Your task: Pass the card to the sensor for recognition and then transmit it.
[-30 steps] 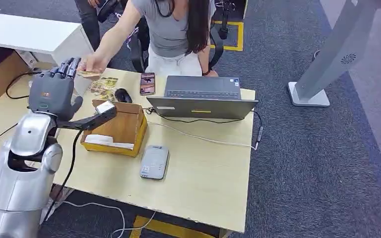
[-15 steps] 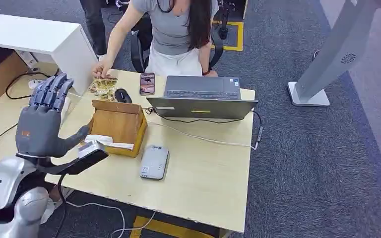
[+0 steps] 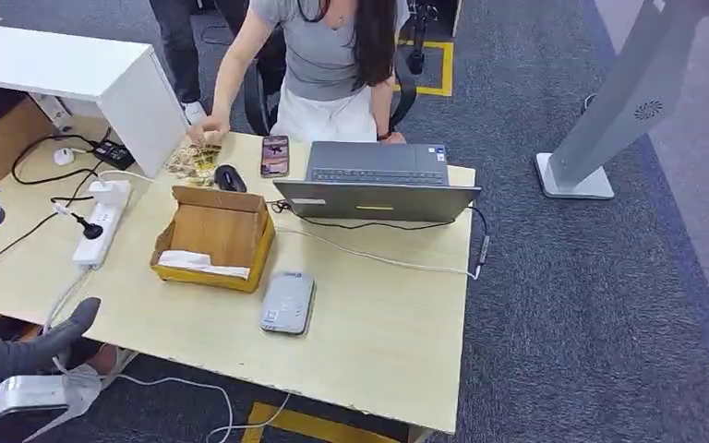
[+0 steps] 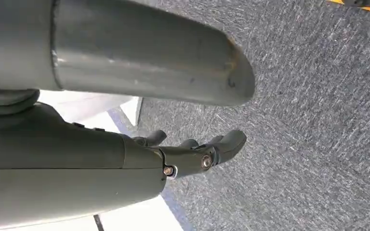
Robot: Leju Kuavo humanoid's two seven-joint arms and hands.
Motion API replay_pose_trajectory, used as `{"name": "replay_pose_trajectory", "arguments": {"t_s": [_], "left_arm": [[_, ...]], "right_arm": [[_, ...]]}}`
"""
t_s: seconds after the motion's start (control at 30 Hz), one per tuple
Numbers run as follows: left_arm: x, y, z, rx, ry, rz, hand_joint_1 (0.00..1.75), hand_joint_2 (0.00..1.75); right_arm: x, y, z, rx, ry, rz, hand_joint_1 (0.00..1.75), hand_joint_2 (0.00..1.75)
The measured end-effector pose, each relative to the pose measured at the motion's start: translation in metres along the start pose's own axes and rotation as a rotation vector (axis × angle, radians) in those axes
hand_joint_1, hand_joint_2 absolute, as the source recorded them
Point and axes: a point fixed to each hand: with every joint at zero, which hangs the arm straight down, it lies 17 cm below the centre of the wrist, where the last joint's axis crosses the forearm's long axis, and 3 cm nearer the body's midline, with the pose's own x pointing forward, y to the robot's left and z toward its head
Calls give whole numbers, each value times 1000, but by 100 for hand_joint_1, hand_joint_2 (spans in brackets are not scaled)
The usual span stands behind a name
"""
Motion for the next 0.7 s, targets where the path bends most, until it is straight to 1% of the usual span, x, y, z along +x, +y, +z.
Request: {"name": "replay_pose_trajectory", "arguments": {"t_s": [0.07, 0.1, 0.17, 0.2, 0.23, 0.27, 0.3, 0.33, 0.4, 0.47, 0.6, 0.67, 0.7], "left_arm": [[5, 5, 15, -13, -1, 180, 0, 175], [2, 4, 26, -48, 14, 245, 0, 175], [-18, 4, 52, -109, 124, 298, 0, 175], [-34, 13, 64, -81, 191, 325, 0, 175], [-52, 29, 77, 6, 281, 388, 0, 175], [-66, 41, 89, 87, 351, 453, 0, 175], [-86, 56, 107, 221, 441, 553, 0, 0], [-102, 65, 124, 331, 515, 635, 0, 0], [-133, 74, 171, 549, 675, 759, 0, 0], [-153, 71, 220, 747, 825, 881, 0, 0], [-152, 37, 287, 929, 1053, 1027, 0, 0], [-141, 17, 314, 977, 1165, 1063, 0, 0], [-135, 6, 322, 982, 1207, 1073, 0, 0]], "right_arm": [[-3, 6, 2, 13, 16, -18, 0, 0], [-10, 15, 5, 43, 54, -25, 0, 0], [-31, 33, 15, 150, 166, -54, 0, 0], [-47, 38, 20, 180, 220, -100, 0, 0], [-60, 43, 27, 205, 275, -175, 0, 0], [-71, 48, 33, 217, 313, -214, 0, 0], [-78, 50, 41, 224, 341, -235, 0, 0], [-80, 47, 44, 216, 337, -225, 0, 0], [-80, 36, 46, 173, 314, -158, 0, 0], [-75, 17, 44, 112, 270, -95, 0, 0], [-72, -7, 41, 49, 216, 5, 0, 0], [-78, -15, 41, 41, 215, 50, 0, 0], [-83, -18, 40, 39, 223, 67, 0, 0]]}}
